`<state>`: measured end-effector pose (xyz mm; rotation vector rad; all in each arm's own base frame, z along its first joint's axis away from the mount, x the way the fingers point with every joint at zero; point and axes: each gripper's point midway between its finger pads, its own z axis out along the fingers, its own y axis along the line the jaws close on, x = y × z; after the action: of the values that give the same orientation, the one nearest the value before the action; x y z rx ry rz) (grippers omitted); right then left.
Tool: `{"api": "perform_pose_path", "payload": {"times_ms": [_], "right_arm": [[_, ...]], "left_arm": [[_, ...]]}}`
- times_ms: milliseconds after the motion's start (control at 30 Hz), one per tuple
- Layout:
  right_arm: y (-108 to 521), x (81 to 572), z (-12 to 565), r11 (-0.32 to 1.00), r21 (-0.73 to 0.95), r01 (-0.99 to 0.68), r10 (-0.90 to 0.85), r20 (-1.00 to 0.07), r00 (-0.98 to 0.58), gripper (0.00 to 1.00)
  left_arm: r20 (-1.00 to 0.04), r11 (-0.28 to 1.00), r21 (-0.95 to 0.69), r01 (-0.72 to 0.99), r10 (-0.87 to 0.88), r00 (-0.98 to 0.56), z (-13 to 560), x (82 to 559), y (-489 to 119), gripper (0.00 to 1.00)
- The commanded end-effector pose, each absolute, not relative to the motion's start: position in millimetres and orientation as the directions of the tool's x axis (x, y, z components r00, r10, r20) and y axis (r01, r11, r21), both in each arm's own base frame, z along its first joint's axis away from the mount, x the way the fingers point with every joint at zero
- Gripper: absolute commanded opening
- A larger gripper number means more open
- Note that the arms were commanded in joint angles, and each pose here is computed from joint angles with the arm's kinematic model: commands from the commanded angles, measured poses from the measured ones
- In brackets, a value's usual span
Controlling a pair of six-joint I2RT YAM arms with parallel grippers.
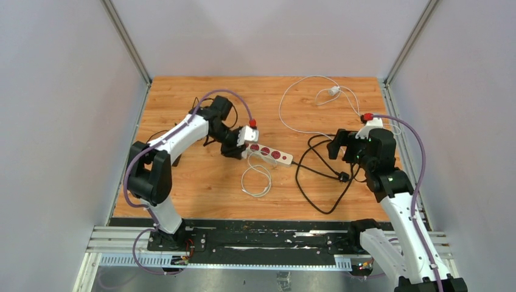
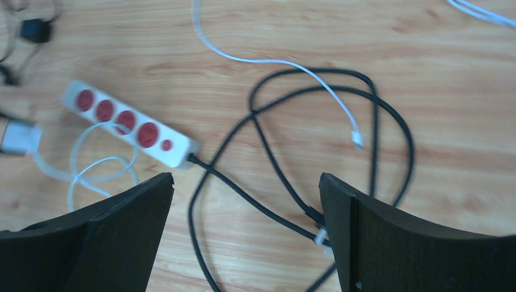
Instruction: Insert the plug
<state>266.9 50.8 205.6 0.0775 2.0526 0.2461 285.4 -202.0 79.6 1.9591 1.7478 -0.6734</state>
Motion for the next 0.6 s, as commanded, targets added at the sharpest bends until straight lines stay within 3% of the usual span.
{"api": "perform_pose_path", "payload": {"times_ms": [0,133,233,333,567], "right_arm": [[122.4,266.3,241.2,0.848,0.223,-0.481,0.034,-0.928,-0.371,0.96],[177.0,253.6,263.1,0.683,0.071,-0.727,-0.181,-0.948,-0.263,0.96],[220.2,224.9,288.0,0.471,-0.014,-0.882,-0.273,-0.953,-0.131,0.96],[238.8,203.4,303.5,0.323,-0.053,-0.945,-0.284,-0.958,-0.043,0.96],[247.1,171.8,308.6,0.173,-0.075,-0.982,-0.270,-0.963,0.026,0.96]], "left_arm": [[-0.823,-0.081,0.066,0.994,0.560,0.101,186.4,299.0,-252.8,0.00],[-0.917,-0.147,0.090,0.985,0.374,0.140,250.1,290.8,-278.9,0.00],[-0.934,-0.190,0.117,0.975,0.313,0.173,276.7,278.5,-292.0,0.00],[-0.924,-0.198,0.113,0.974,0.340,0.177,280.8,260.9,-299.6,0.00],[-0.951,-0.389,0.118,0.914,0.220,0.216,283.1,170.3,-303.2,0.00]]}}
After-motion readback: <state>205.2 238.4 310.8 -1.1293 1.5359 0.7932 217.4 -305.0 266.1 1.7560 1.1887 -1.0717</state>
